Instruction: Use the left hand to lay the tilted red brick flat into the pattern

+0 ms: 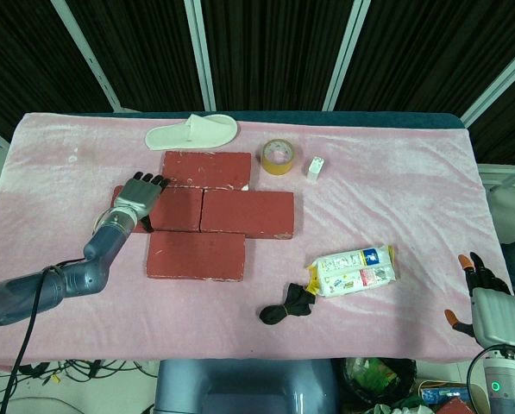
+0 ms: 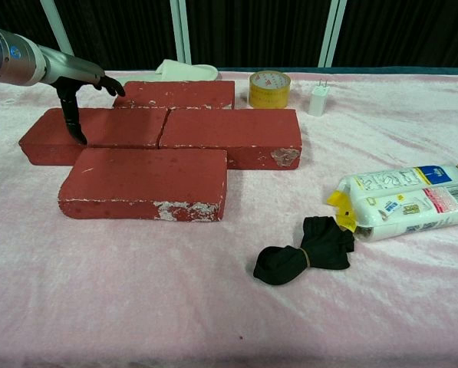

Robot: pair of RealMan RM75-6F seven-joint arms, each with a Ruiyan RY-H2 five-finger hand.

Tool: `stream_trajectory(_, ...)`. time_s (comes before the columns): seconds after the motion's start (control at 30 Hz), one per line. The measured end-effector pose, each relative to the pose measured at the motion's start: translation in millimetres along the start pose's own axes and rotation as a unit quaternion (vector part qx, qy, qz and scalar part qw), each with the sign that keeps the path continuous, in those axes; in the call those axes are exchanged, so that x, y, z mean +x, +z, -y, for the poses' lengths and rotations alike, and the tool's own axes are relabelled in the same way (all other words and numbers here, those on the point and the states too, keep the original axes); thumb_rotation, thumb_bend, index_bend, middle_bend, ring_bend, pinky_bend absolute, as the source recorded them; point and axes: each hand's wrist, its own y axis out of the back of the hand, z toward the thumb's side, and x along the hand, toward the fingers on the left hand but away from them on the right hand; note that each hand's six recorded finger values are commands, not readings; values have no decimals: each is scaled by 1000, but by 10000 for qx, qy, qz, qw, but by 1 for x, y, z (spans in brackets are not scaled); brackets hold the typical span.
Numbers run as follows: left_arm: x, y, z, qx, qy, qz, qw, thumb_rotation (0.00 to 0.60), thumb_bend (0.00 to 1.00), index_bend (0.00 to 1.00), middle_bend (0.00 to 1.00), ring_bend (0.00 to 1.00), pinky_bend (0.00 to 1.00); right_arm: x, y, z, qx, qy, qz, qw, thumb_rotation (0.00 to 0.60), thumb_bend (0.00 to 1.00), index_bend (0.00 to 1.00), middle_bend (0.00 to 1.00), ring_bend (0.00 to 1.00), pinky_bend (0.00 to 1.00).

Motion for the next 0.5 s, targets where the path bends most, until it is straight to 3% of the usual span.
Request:
stream_trajectory(0.3,-4,2,-4,-65,121,71,9999,600,0,0,21,0,0,0,-1,0,-2,-1,14,10000,600,153,75,7,124,200)
stream_trajectory(0.5,-21,-20,-12,-66,327,-38,9994,600,0,0,41,0,0,0,-1,-1,-3,-1,21,10000,600,153,75,7,125,200)
